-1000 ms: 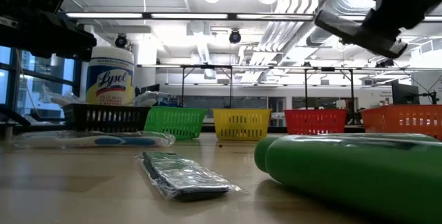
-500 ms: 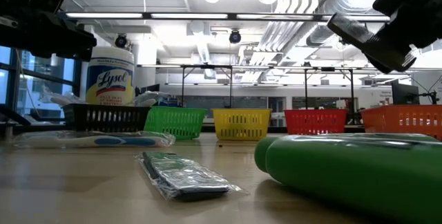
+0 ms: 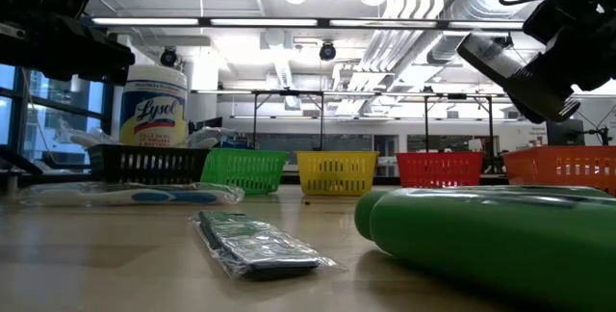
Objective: Pick & Place Travel size toiletries
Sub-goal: Put the top black hair comb into the red bin
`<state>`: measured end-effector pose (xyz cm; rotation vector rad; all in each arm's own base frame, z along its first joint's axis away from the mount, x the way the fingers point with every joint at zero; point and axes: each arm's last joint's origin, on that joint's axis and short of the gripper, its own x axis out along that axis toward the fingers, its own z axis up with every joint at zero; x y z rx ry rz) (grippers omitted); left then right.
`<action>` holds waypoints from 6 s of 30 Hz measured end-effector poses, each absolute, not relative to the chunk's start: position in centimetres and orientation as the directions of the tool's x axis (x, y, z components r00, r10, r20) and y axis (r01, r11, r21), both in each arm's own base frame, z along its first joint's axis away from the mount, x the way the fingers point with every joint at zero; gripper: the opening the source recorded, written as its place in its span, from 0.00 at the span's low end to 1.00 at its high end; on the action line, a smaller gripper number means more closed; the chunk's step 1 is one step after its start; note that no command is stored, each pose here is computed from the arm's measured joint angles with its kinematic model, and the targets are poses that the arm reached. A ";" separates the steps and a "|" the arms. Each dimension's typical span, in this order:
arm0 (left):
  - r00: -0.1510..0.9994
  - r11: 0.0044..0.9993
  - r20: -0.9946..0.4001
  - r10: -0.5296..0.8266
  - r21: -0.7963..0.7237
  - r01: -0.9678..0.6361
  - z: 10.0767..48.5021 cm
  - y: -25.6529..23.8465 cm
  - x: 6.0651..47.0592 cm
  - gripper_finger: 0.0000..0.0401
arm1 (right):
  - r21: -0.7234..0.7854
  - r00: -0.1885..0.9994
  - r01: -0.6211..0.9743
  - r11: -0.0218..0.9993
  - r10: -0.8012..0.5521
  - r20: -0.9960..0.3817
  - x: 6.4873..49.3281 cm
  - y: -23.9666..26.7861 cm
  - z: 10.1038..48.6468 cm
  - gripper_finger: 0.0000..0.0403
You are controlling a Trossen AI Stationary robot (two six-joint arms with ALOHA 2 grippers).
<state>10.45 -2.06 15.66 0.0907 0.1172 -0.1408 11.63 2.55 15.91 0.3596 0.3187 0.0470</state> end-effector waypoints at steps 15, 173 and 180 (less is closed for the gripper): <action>0.983 0.986 -0.122 -0.133 0.082 0.144 15.7 -2.1 10.5 0.00 | 0.384 0.959 0.070 0.921 0.043 -0.280 11.8 1.5 15.3 0.01; 0.984 0.986 -0.123 -0.132 0.083 0.143 15.7 -2.1 10.5 0.00 | -0.374 0.434 -0.466 0.802 -0.161 -0.886 23.4 -9.0 17.3 0.01; 0.984 0.986 -0.123 -0.132 0.082 0.143 15.7 -2.1 10.5 0.00 | -0.357 0.421 -0.472 0.806 -0.150 -0.895 23.6 -9.1 16.8 0.01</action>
